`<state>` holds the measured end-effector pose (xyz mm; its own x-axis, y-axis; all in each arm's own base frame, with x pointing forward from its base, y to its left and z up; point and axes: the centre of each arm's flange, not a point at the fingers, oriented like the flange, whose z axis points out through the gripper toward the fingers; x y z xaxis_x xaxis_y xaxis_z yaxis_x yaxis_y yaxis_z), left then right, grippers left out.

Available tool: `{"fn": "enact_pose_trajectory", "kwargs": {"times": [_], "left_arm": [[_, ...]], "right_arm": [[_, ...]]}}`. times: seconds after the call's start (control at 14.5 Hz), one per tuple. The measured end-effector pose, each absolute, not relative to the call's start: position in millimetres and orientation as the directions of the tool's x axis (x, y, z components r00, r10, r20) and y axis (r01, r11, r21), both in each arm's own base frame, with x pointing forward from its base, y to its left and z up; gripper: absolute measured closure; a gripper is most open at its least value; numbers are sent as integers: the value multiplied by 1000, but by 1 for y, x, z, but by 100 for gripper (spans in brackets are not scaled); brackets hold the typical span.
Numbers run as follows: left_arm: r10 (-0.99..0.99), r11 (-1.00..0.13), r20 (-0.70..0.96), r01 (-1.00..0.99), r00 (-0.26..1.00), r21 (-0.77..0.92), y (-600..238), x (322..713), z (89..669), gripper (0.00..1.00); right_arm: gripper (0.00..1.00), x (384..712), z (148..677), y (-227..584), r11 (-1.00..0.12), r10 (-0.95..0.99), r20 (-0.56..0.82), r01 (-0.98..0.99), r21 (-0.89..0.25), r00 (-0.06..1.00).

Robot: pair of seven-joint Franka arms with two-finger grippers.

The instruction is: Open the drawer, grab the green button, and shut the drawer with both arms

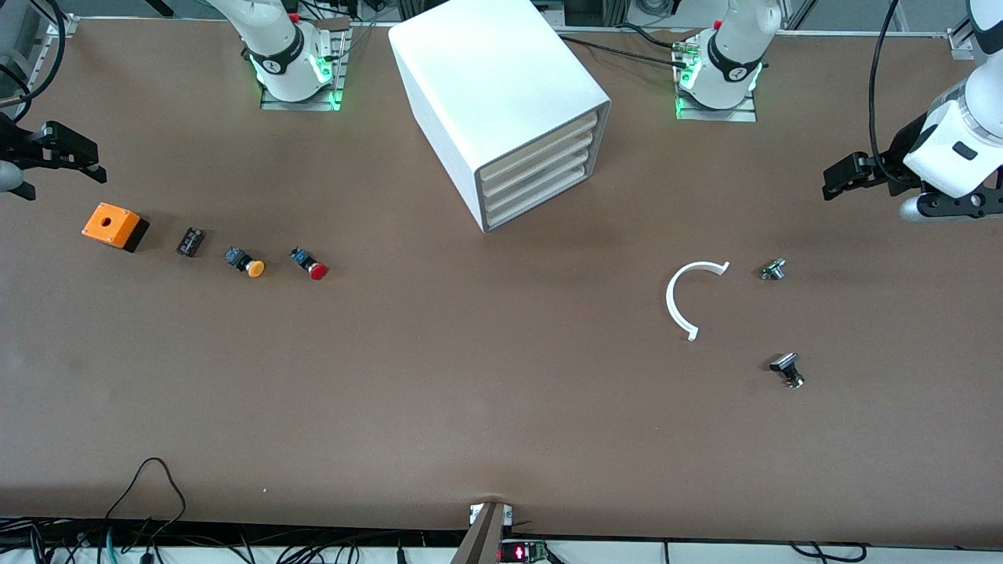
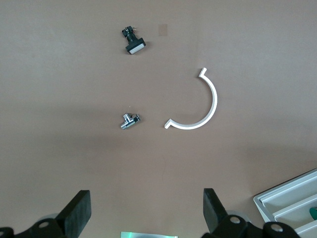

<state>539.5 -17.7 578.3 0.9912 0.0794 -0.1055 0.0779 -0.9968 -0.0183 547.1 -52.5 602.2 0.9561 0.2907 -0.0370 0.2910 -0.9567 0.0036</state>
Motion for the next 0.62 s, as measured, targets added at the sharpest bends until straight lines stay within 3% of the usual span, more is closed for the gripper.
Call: {"fn": "enact_pose_trajectory", "kwargs": {"times": [0.62], "left_arm": [[56, -998, -148, 54, 987, -18, -29, 547, 561, 0]], "right_arm": [[0, 569, 556, -40, -952, 306, -103, 302, -50, 946]]}}
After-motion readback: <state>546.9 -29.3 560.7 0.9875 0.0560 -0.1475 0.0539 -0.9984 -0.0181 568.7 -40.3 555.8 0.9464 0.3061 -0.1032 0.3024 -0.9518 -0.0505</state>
